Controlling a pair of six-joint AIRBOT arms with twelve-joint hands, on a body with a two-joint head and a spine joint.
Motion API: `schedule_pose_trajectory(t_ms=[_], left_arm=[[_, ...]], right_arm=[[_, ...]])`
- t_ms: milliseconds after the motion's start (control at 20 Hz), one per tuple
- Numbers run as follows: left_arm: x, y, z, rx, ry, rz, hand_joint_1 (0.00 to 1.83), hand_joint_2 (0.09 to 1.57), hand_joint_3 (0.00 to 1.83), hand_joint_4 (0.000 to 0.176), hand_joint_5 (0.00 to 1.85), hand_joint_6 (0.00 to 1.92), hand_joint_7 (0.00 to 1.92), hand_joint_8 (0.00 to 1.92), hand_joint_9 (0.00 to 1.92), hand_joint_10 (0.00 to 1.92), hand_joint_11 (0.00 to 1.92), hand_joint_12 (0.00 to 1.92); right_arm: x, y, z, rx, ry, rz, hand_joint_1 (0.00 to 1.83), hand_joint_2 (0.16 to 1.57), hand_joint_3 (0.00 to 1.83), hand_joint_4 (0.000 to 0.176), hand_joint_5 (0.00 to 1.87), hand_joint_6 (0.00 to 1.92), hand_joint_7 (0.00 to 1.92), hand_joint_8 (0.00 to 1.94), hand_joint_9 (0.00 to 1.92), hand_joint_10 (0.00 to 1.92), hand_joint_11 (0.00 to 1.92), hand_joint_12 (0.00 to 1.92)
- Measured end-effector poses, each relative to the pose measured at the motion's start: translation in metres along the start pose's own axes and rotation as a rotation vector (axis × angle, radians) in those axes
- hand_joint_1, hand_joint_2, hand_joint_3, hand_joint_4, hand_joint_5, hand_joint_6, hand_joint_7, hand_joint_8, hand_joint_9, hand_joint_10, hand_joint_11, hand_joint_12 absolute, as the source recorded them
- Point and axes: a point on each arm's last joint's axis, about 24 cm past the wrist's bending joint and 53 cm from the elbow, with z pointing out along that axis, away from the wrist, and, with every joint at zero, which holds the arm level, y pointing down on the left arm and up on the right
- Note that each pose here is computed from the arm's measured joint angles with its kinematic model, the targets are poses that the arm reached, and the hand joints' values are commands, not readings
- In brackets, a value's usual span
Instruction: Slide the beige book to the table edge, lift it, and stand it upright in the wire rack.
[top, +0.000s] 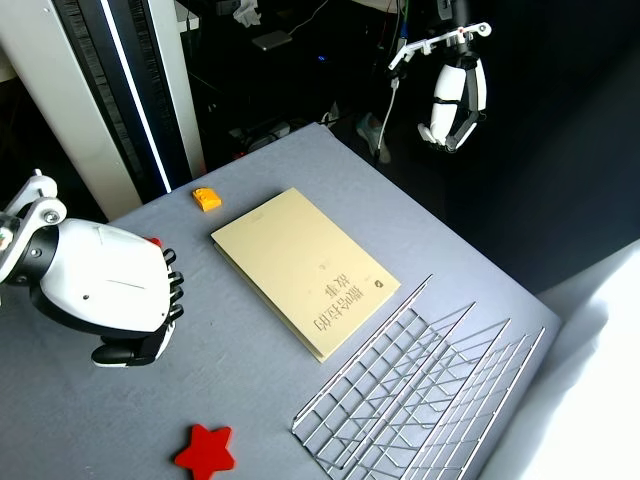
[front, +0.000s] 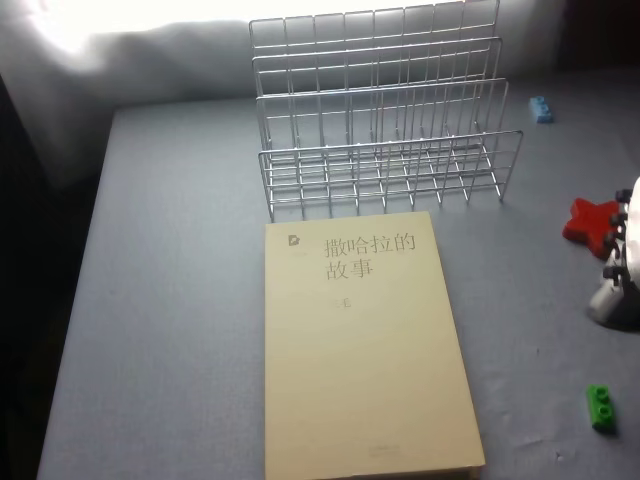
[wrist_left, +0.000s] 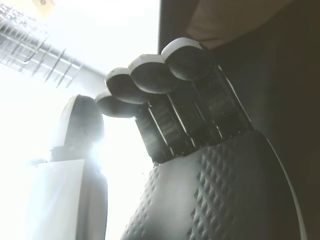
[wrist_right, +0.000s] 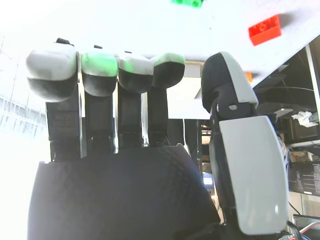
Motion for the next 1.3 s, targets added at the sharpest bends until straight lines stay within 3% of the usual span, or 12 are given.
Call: schedule_pose_trajectory(t_ms=[300, 500, 600, 850, 1000, 1150, 1200, 1250, 1300], left_arm=[[0.005, 0.006, 0.0, -0.011, 0.006, -0.059, 0.17, 1.19, 0.01, 0.0, 0.22, 0.0, 0.23, 0.0, 0.21, 0.0, 0.0, 0.51], [-0.008, 0.002, 0.001, -0.006, -0.023, -0.071, 0.16, 1.2, 0.0, 0.0, 0.24, 0.01, 0.25, 0.01, 0.23, 0.0, 0.0, 0.54], [-0.008, 0.002, 0.001, -0.012, -0.028, -0.066, 0.15, 1.2, 0.0, 0.0, 0.24, 0.0, 0.25, 0.0, 0.22, 0.0, 0.0, 0.55], [-0.022, 0.011, 0.0, -0.057, -0.078, -0.083, 0.19, 1.19, 0.0, 0.0, 0.23, 0.0, 0.24, 0.0, 0.22, 0.0, 0.0, 0.56], [-0.033, 0.003, -0.001, -0.045, -0.1, -0.082, 0.17, 1.18, 0.0, 0.0, 0.21, 0.0, 0.24, 0.0, 0.22, 0.0, 0.0, 0.52], [-0.036, -0.001, 0.007, -0.03, -0.092, -0.046, 0.18, 1.18, 0.0, 0.0, 0.23, 0.0, 0.25, 0.0, 0.23, 0.0, 0.0, 0.56], [-0.037, -0.003, 0.011, -0.022, -0.084, -0.004, 0.17, 1.18, 0.0, 0.0, 0.22, 0.0, 0.25, 0.0, 0.23, 0.0, 0.0, 0.55], [-0.04, -0.004, 0.015, -0.022, -0.076, 0.07, 0.16, 1.18, 0.0, 0.0, 0.22, 0.0, 0.25, 0.0, 0.23, 0.0, 0.0, 0.55], [-0.041, -0.006, 0.017, -0.02, -0.072, 0.107, 0.17, 1.18, 0.0, 0.0, 0.22, 0.0, 0.25, 0.0, 0.22, 0.0, 0.0, 0.54]], right_arm=[[-0.004, 0.003, 0.007, -0.008, -0.007, -0.004, 0.19, 1.16, 0.0, 0.0, 0.27, 0.0, 0.3, 0.01, 0.28, 0.01, 0.0, 0.8], [0.01, -0.007, 0.014, 0.006, 0.036, 0.004, 0.23, 1.15, 0.0, 0.0, 0.29, 0.01, 0.31, 0.0, 0.3, 0.01, 0.0, 0.78], [0.016, -0.002, 0.026, -0.005, 0.056, -0.015, 0.21, 1.15, 0.0, 0.0, 0.3, 0.0, 0.33, 0.0, 0.3, 0.01, 0.0, 0.79], [0.002, 0.013, 0.048, -0.033, 0.029, -0.039, 0.22, 1.16, 0.0, 0.0, 0.26, 0.0, 0.29, 0.0, 0.28, 0.0, 0.0, 0.78], [-0.005, 0.014, 0.057, -0.035, 0.015, -0.043, 0.2, 1.16, 0.0, 0.0, 0.27, 0.0, 0.29, 0.0, 0.28, 0.0, 0.0, 0.77], [-0.01, 0.017, 0.069, -0.045, 0.015, -0.049, 0.2, 1.17, 0.0, 0.0, 0.26, 0.0, 0.29, 0.0, 0.28, 0.0, 0.0, 0.76], [-0.011, 0.018, 0.071, -0.048, 0.013, -0.052, 0.21, 1.16, 0.0, 0.0, 0.28, 0.01, 0.3, 0.0, 0.29, 0.0, 0.0, 0.79], [-0.013, 0.02, 0.073, -0.051, 0.009, -0.045, 0.21, 1.16, 0.0, 0.0, 0.29, 0.01, 0.3, 0.01, 0.3, 0.01, 0.0, 0.79], [-0.014, 0.021, 0.075, -0.052, 0.006, -0.044, 0.22, 1.16, 0.0, 0.0, 0.29, 0.01, 0.3, 0.0, 0.29, 0.0, 0.0, 0.79]])
